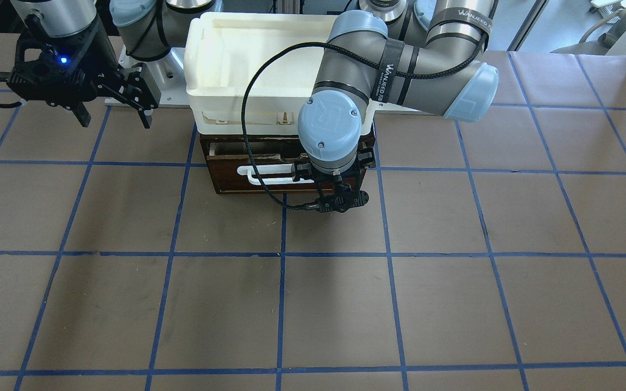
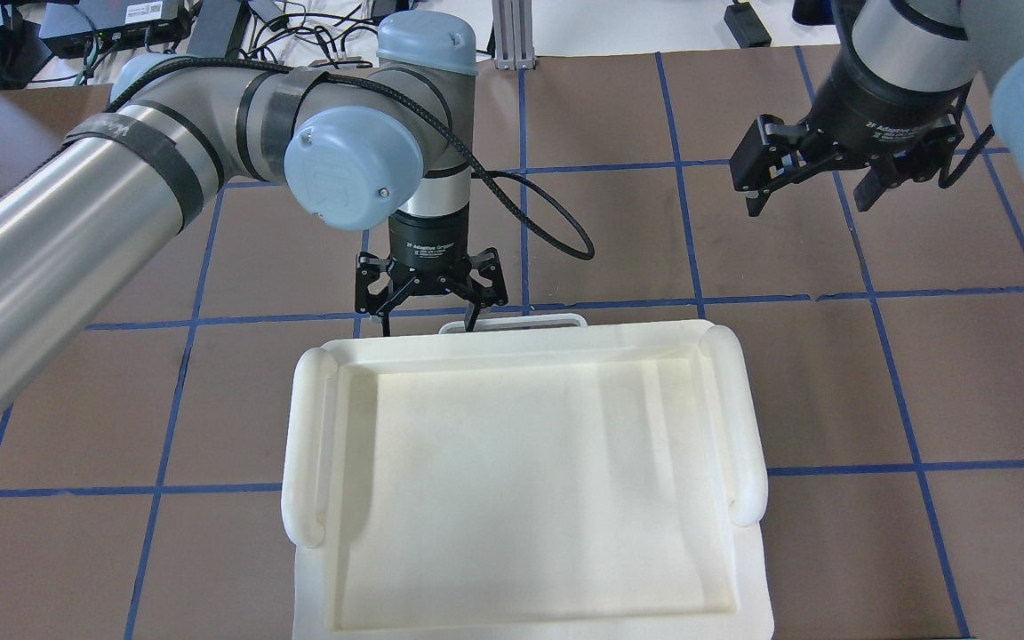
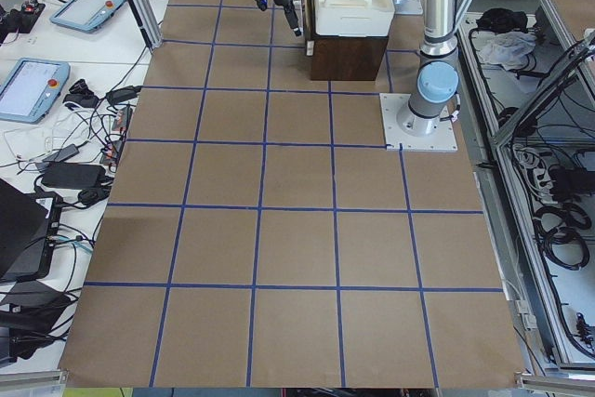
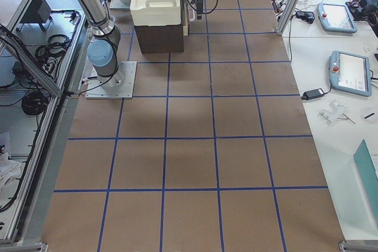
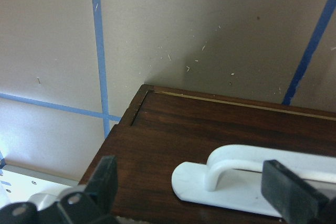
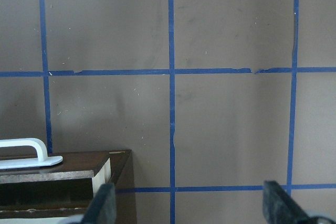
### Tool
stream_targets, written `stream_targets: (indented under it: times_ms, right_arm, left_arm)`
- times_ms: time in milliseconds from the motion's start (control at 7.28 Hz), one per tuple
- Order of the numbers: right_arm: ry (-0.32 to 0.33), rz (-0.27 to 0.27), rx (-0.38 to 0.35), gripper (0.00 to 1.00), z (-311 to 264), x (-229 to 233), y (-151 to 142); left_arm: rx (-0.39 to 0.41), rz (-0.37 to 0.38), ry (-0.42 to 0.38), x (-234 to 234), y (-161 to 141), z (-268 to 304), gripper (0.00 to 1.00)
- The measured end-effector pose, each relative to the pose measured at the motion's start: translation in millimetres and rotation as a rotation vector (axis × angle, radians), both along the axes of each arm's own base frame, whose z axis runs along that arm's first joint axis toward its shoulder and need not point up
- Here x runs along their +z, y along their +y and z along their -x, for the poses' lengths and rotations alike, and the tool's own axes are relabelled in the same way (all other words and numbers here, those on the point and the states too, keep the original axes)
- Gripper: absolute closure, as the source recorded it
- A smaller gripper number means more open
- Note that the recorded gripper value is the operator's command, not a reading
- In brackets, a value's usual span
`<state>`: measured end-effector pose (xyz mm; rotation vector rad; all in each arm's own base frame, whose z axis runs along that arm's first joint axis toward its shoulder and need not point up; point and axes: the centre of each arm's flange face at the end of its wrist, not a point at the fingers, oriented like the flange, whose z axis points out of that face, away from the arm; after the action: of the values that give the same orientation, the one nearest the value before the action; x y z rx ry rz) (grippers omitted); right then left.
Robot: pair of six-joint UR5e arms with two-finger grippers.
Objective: Put scissors in drawer and close it
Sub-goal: 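Press the left gripper on the drawer front to seat it shut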
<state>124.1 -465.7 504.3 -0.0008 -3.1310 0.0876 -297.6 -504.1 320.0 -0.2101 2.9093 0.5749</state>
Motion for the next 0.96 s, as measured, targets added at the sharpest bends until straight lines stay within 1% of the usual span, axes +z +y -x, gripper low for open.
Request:
stream_targets:
  times_ms: [412,962]
  right_arm:
    - [0.001,-0.001,0.000,0.00,0.1,-0.2,0.0]
    - [0.001,-0.002,0.000,0.00,0.1,-0.6,0.0]
  left_arm:
    - [0.010,-0.030,0.007,6.9,8.0,-1.4,0.00]
    - [0.013,-0.040,0.008,8.7,11.8,-2.5,0.00]
